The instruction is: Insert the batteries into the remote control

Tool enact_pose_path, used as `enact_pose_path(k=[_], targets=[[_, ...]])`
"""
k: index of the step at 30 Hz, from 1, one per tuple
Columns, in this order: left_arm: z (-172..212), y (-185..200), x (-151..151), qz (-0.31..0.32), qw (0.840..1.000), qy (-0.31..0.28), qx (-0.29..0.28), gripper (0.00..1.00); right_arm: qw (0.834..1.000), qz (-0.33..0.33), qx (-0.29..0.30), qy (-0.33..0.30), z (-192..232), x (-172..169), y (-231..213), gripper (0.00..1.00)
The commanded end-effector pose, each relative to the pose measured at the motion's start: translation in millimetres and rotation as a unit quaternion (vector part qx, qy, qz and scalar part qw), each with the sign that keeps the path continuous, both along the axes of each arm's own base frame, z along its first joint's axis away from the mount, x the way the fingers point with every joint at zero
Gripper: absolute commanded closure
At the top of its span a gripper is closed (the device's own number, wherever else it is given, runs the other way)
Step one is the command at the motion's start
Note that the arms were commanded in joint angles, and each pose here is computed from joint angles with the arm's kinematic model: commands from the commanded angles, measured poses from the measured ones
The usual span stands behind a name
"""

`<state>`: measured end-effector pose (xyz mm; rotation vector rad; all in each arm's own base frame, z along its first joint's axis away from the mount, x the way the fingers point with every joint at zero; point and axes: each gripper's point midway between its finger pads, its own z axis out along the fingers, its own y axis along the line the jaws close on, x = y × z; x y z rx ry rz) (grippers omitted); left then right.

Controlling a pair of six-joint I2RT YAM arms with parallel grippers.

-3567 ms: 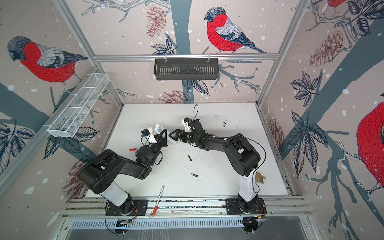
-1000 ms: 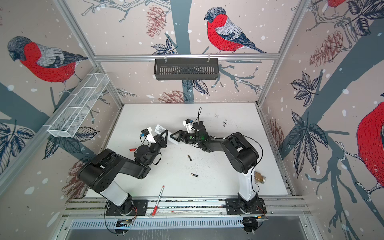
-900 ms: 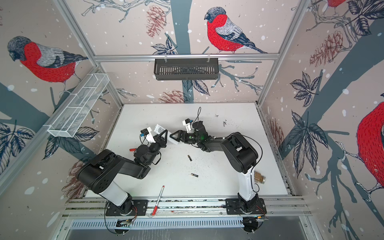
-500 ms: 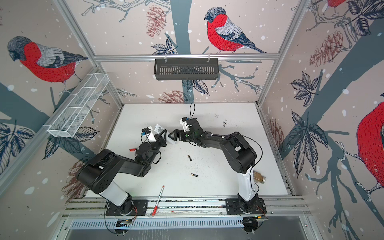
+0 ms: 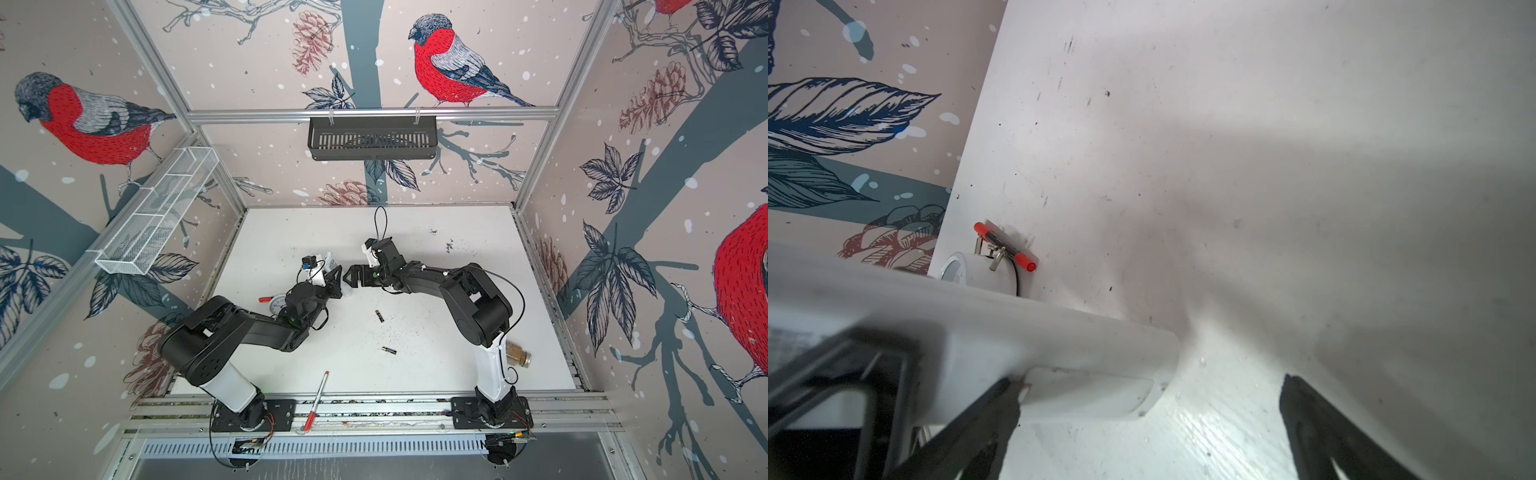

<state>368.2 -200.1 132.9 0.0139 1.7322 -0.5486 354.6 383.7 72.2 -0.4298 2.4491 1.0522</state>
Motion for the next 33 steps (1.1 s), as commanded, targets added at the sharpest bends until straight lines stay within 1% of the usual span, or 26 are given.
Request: enact_pose_path(k=[1, 13, 20, 30, 33], targets=[[62.9, -24.3, -7.4, -0.057, 0.991, -0.105, -0.056, 1.00, 0.998, -0.028, -0.062, -0.004, -20.1, 3.5, -20.1, 0.00], [51.2, -20.9, -3.9, -0.043, 0.994, -0.092, -0.045, 1.00, 0.998, -0.033, -0.050, -0.007, -13.2, 0.9, -37.4, 0.01], [45.2, -20.4, -2.8, -0.040, 0.995, -0.087, -0.042, 1.00, 0.999, -0.020, -0.032, -0.020, -1.2, -5.6, -36.9, 0.00], [40.3, -17.4, -2.1, -0.033, 0.996, -0.081, -0.036, 1.00, 0.999, -0.018, -0.024, -0.028, 5.8, -7.9, -38.8, 0.01], [39.4, -19.0, -3.4, -0.039, 0.995, -0.078, -0.039, 1.00, 0.999, -0.012, -0.004, -0.034, 13.7, -7.2, -34.9, 0.01]])
